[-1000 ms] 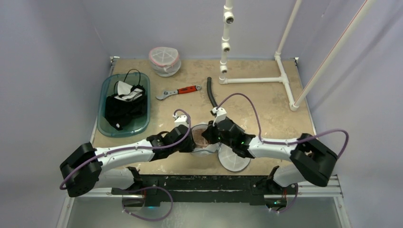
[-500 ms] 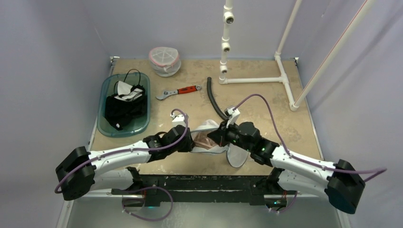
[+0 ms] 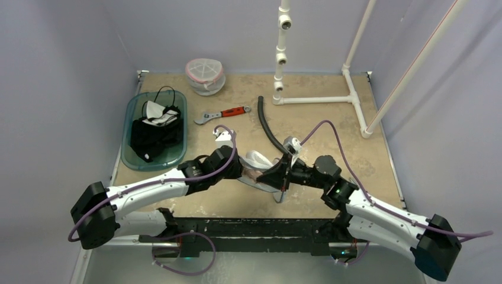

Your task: Unzip the laundry bag and remove the bra

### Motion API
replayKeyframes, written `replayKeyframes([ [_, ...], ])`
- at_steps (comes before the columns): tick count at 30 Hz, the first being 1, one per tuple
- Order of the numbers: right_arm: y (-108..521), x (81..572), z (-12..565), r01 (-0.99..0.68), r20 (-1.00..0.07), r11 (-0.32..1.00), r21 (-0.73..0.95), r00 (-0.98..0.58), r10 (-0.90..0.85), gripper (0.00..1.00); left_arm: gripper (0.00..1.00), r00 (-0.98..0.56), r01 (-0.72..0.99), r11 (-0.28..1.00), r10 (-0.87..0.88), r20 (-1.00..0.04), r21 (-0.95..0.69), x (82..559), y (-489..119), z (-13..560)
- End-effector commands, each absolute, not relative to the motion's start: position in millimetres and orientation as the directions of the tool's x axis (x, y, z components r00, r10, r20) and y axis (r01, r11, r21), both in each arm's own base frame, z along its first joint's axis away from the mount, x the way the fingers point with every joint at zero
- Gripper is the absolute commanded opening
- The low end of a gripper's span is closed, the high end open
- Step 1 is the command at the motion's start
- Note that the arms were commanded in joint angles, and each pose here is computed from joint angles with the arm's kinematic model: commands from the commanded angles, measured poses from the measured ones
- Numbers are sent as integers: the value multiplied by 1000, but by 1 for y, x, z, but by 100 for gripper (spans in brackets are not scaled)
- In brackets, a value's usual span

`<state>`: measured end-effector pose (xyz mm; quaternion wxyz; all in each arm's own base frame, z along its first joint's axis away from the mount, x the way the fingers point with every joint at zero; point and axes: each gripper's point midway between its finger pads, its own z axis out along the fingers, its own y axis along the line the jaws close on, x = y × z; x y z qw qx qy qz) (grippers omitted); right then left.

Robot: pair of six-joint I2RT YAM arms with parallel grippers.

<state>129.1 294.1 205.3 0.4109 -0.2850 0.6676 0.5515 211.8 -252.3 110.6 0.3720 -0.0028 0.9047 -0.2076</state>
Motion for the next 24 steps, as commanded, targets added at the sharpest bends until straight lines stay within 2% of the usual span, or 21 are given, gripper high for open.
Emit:
replayKeyframes([
  [1, 293, 83, 256, -901, -895, -60, 429, -433, 105, 0, 9, -692, 106, 945, -154, -705, -311, 237, -231, 111],
  [5, 288, 74, 269, -906, -898, -98, 413, -422, 123, 0, 0, -700, 93, 941, -170, -693, -324, 243, -224, 107],
  [11, 281, 79, 290, -908, -883, -87, 410, -419, 213, 0, 0, -725, 101, 934, -166, -668, -343, 240, -227, 98],
  [13, 280, 90, 297, -905, -871, -32, 424, -417, 261, 0, 0, -747, 100, 932, -160, -645, -347, 234, -228, 90],
  [18, 270, 138, 293, -832, -829, 216, 510, -409, 380, 0, 0, -784, 80, 932, -160, -599, -354, 219, -221, 73],
  [24, 259, 164, 284, -741, -770, 310, 596, -417, 483, 0, 0, -800, 55, 945, -152, -581, -322, 207, -206, 60],
])
